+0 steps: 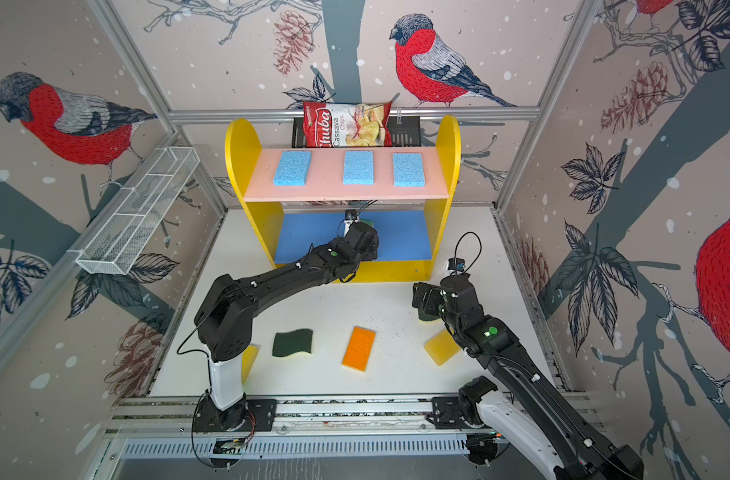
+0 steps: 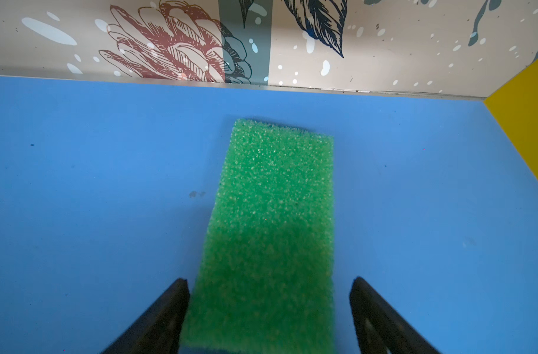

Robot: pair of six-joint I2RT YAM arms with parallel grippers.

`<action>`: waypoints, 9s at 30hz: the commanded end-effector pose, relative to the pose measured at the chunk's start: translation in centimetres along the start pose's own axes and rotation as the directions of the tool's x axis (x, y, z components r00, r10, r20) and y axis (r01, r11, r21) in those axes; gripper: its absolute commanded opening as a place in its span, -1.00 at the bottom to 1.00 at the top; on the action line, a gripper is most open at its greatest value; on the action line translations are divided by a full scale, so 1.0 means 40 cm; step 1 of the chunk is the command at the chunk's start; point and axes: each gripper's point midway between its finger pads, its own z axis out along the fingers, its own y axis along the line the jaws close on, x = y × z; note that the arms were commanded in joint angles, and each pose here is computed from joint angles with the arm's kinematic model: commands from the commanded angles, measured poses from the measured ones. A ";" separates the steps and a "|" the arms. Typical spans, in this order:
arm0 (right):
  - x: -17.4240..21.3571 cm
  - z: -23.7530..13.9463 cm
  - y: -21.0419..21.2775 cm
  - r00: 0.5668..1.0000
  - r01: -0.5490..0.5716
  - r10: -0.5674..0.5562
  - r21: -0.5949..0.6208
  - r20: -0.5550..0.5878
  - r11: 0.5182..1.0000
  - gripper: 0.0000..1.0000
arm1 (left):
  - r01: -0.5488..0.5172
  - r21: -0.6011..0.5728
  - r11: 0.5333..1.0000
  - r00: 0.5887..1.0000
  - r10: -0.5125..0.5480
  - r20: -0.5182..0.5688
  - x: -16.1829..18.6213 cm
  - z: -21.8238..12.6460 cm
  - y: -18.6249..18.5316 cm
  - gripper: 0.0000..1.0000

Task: Place and organize the cleaning sponges onto the shelf
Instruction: 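Lower the sponge onto the blue shelf and open the left gripper, then withdraw the left gripper from the shelf while the right gripper moves over the yellow sponge, then lower the right gripper onto the yellow sponge and close it, then lift the yellow sponge with the right gripper toward the blue lower shelf, then lower the yellow sponge onto the blue shelf beside the green sponge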

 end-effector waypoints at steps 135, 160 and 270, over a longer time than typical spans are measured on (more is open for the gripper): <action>0.455 0.002 -0.214 0.812 -0.311 0.538 0.613 -0.226 0.726 0.89 | 0.025 0.209 0.978 0.990 0.004 -0.138 0.279 -0.288 0.276 0.75; 0.504 0.003 -0.252 0.782 -0.257 0.559 0.674 -0.276 0.693 0.52 | 0.042 0.207 0.977 0.990 -0.013 -0.140 0.277 -0.287 0.279 0.73; -0.200 0.291 0.153 0.934 0.342 -0.357 0.282 0.002 0.896 0.18 | 0.033 0.106 0.994 0.999 -0.036 0.023 0.166 -0.358 0.350 0.69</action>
